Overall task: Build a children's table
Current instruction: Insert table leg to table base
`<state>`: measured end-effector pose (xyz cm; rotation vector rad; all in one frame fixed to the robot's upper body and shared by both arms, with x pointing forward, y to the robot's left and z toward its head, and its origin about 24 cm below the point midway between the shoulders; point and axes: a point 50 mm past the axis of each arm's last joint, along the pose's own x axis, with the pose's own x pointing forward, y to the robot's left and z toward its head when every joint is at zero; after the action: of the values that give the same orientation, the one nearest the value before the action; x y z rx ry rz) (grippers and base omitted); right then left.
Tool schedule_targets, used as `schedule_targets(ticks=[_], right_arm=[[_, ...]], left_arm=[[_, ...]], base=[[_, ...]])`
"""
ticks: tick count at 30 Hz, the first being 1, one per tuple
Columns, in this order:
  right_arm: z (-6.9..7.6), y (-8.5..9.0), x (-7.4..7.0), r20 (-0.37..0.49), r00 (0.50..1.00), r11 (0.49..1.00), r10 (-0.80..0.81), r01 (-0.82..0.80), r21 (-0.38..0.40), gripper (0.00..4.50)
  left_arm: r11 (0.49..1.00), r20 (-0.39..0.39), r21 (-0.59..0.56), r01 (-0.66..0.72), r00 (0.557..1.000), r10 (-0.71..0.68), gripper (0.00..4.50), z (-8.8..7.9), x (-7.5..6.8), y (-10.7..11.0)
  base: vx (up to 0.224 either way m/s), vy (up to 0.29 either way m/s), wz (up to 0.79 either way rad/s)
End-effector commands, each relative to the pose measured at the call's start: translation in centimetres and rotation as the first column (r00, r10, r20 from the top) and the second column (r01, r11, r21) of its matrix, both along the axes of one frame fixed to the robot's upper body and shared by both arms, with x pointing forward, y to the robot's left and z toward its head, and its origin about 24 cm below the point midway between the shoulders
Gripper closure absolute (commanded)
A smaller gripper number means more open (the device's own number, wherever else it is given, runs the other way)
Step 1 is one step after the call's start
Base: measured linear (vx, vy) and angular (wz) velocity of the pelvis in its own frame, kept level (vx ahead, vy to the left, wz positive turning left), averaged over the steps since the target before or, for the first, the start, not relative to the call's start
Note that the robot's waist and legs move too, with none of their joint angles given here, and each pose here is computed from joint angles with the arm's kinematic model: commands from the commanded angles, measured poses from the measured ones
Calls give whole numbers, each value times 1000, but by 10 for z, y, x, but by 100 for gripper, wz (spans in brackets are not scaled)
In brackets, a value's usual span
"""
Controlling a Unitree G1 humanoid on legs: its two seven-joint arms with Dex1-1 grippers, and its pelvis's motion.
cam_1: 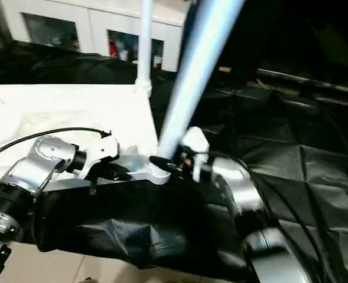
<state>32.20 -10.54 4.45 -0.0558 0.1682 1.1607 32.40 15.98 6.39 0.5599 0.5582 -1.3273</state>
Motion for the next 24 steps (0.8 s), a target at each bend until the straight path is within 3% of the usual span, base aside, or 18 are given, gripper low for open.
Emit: schedule_targets(ticks=[1,11,20,24], right_arm=[[-46,-7,-19,-223,975,989,11,-42,-138,261],[-48,-5,-26,-250,954,970,168,-206,-132,261],[-49,-5,-26,-226,962,975,155,-185,-119,261],[-51,-6,-23,-197,978,986,68,-95,-135,261]], left_arm=[[990,-39,17,142,989,-141,450,-1,-9,-11],[972,-88,25,233,969,-230,450,0,-16,-15],[984,-41,35,177,984,-175,450,4,-6,-12],[995,-12,16,99,995,-99,450,7,0,-13]], base=[[0,0,0],[0,0,0],[0,0,0],[0,0,0]])
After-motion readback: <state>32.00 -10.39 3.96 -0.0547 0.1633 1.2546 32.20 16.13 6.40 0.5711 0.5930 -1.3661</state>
